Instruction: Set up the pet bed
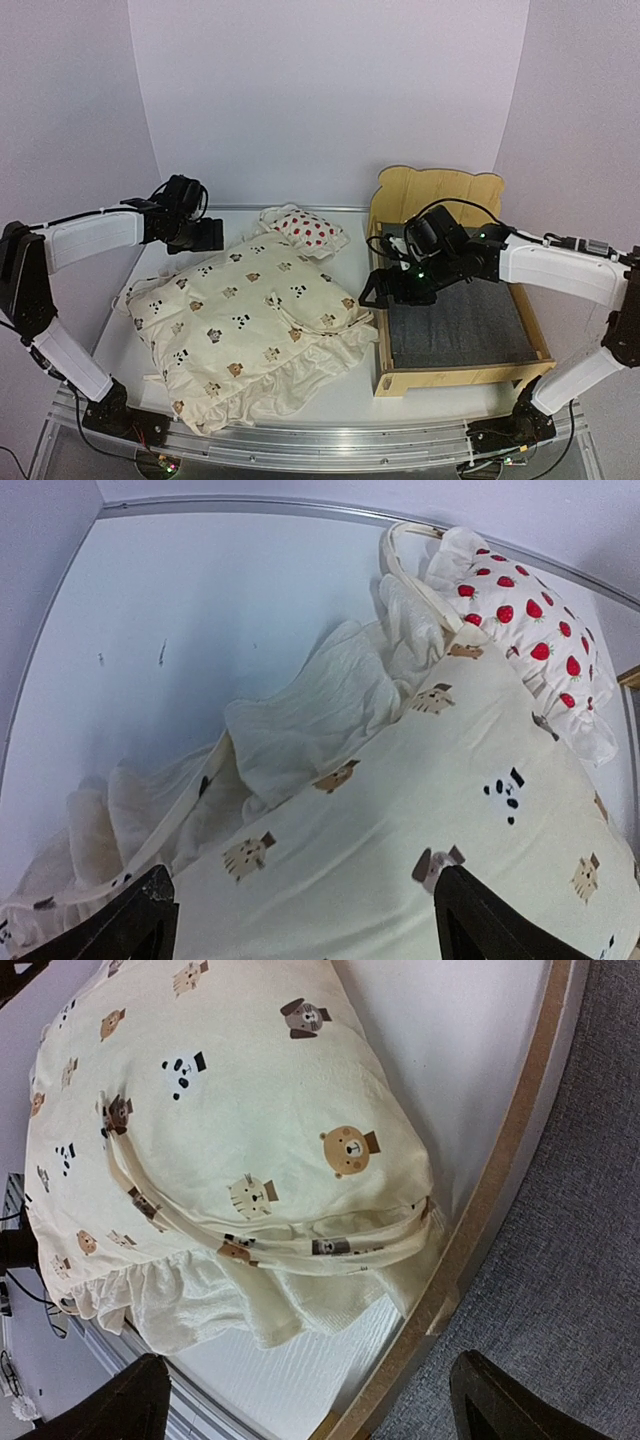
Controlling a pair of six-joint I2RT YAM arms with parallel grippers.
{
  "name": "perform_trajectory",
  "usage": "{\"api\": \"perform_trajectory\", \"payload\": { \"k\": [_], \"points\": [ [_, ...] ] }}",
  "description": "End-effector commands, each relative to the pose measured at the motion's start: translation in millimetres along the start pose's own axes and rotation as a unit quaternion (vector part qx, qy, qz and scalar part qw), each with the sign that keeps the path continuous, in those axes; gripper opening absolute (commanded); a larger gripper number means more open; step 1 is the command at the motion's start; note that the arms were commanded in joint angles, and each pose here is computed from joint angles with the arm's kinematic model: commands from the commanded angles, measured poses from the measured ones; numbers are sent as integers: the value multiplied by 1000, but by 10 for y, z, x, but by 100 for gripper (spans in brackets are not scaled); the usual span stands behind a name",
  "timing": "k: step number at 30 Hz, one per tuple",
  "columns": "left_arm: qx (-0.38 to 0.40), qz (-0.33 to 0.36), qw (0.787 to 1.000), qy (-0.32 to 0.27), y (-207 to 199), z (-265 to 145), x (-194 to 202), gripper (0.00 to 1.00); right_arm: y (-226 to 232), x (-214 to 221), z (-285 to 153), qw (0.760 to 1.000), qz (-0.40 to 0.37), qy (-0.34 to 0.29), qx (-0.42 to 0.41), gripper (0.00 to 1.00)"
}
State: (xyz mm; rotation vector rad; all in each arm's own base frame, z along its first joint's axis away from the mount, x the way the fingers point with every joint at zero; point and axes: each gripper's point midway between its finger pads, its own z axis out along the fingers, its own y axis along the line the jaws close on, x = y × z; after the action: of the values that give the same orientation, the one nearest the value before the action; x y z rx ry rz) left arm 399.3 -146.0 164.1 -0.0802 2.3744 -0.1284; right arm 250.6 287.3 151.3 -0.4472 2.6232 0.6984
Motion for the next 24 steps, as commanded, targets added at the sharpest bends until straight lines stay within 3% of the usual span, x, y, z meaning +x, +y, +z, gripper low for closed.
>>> {"api": "perform_trajectory", "payload": {
  "k": [1, 14, 19, 24],
  "points": [
    [52, 29, 998, -9, -87, 205, -313, 91, -42, -28, -152, 999, 18, -30, 15, 98],
    [109, 88, 984, 108, -163, 1202, -32, 92, 306, -4, 160, 1000, 17, 11, -4, 98],
    [126, 82, 979, 138, -186, 1137, 134, 87, 582, 71, 403, 999, 0, 36, -21, 98],
    [88, 63, 981, 159, -14, 1014, 285, 84, 863, 86, 719, 998, 18, 34, -48, 98]
  ]
}}
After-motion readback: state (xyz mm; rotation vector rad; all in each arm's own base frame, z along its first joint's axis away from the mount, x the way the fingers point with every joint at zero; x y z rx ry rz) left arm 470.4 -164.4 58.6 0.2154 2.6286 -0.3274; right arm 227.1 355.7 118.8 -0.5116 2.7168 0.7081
